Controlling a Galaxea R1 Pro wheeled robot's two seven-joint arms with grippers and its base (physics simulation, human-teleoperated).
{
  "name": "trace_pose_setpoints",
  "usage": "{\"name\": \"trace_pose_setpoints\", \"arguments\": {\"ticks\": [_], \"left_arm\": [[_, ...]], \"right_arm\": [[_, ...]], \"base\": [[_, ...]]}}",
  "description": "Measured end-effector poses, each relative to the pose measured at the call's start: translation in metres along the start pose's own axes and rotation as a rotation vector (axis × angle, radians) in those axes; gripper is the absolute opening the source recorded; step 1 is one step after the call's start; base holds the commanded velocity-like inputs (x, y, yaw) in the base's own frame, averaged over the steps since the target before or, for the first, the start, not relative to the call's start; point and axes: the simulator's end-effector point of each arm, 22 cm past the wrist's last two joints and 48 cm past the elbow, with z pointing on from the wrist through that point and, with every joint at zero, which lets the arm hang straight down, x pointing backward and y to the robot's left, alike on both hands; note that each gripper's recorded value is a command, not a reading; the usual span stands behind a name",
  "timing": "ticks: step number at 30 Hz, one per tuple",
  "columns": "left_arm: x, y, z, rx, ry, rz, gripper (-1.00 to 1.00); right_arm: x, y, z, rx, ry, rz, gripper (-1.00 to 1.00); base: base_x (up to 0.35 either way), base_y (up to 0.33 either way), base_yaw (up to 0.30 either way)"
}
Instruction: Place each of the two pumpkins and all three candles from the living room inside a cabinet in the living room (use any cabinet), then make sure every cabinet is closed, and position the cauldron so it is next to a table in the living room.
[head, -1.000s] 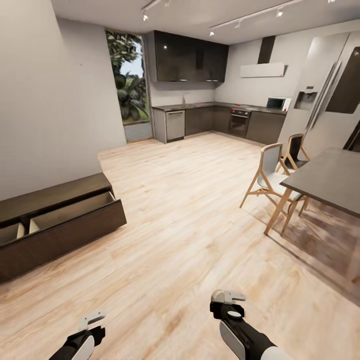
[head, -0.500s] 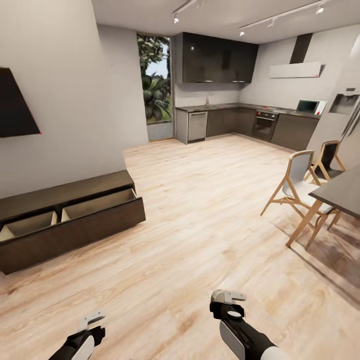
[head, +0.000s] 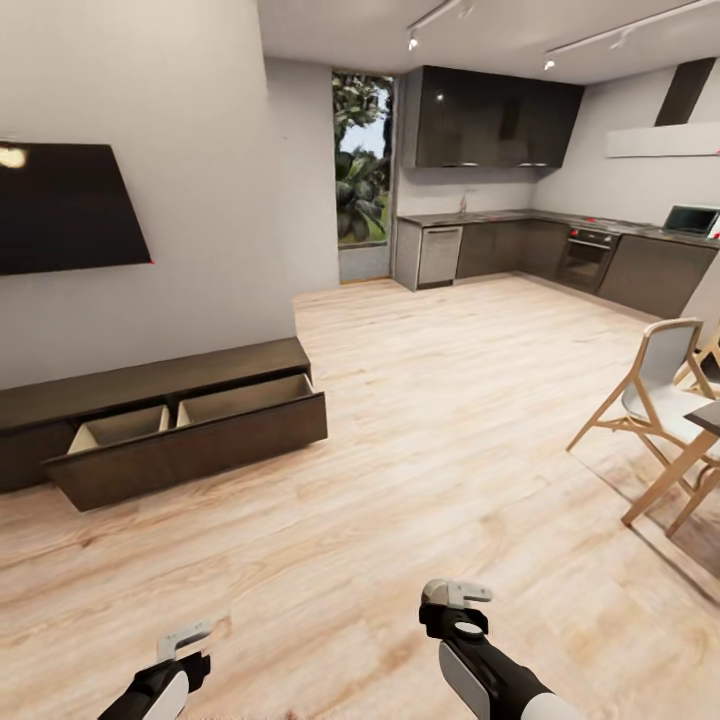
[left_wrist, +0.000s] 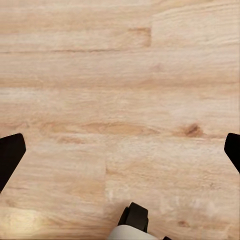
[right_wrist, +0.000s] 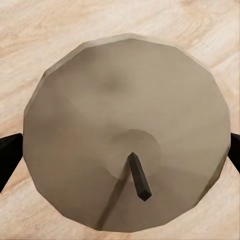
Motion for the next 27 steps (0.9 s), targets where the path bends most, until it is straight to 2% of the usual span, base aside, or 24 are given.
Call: {"name": "trace_pose_setpoints", "arguments": {"ticks": [27], "left_arm": [[-0.008,0.007,-0.032,0.001,0.001,0.0,1.0]], "right_arm": [[-0.014,-0.003,-0.03,0.0,0.001,0.0,-1.0]], "base": [[0.0,0.0,0.285]]}}
